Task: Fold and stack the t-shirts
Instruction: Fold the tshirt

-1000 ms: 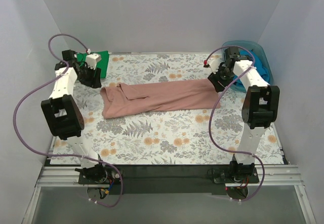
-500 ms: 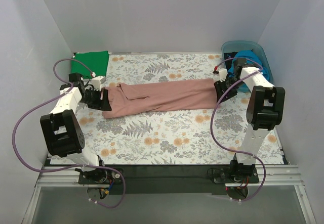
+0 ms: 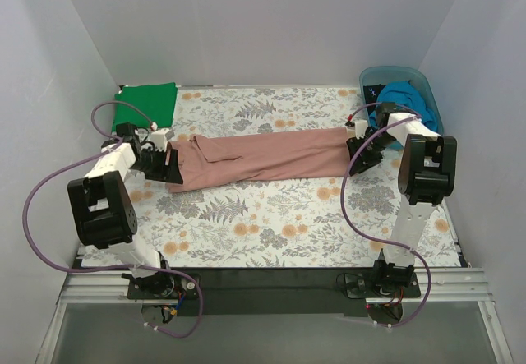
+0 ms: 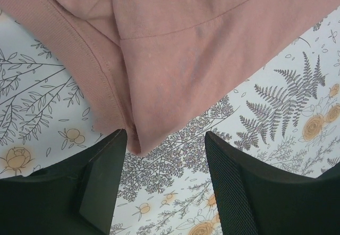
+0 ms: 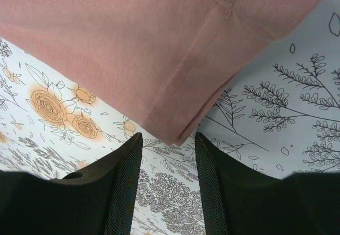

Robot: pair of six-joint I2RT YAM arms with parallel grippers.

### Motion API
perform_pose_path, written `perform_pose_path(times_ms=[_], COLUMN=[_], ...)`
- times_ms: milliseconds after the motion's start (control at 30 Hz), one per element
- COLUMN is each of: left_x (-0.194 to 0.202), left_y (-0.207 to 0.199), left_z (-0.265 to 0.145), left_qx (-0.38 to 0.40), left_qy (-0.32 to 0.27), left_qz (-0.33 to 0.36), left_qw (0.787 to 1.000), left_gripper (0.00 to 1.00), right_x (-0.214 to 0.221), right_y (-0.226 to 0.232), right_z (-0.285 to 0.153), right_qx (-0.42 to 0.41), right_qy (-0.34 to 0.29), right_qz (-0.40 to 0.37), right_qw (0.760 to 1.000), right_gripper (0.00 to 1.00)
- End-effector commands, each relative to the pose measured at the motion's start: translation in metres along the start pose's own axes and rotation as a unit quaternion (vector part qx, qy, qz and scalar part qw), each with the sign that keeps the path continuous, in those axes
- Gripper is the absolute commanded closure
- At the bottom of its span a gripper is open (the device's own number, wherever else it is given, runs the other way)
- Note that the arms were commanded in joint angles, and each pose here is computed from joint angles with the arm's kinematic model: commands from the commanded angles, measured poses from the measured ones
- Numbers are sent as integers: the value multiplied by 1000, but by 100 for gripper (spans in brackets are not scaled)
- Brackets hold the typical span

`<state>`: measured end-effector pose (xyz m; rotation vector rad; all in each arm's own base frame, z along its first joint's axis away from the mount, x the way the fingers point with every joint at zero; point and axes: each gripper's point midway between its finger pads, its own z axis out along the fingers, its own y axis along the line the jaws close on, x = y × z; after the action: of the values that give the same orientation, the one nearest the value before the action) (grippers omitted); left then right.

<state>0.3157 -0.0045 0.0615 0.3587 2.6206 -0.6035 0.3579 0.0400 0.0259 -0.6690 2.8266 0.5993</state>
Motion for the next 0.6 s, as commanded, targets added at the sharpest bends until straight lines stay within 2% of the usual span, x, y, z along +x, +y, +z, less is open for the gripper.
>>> perform_pose_path(times_ms=[0,133,400,467,567], left_x=[-2,-3,-9,-9,-9], left_y=[2,2,4,5,5], left_z=[1,3,7,8,9], left_qx=[-2,2,8,10,11], left_qy=[-10,-11,-12,-11,-10], left_qz=[4,4,1,0,-3], left_qw=[1000,1000,1000,1000,1000], left_gripper=[40,40,40,40,40], right_x=[-5,-18,-27,-27,-30], right_y=[5,1,3,3,2], right_z=[-1,-7,-2,-1,-1], right_qx=[-10,-3,-26,-28,-29], right_qy=[-14,-28,-35,-35,-36], right_qz=[8,14,29,31,35], right_qw=[1000,999,999,999,998], right_gripper=[49,44,50,53,63])
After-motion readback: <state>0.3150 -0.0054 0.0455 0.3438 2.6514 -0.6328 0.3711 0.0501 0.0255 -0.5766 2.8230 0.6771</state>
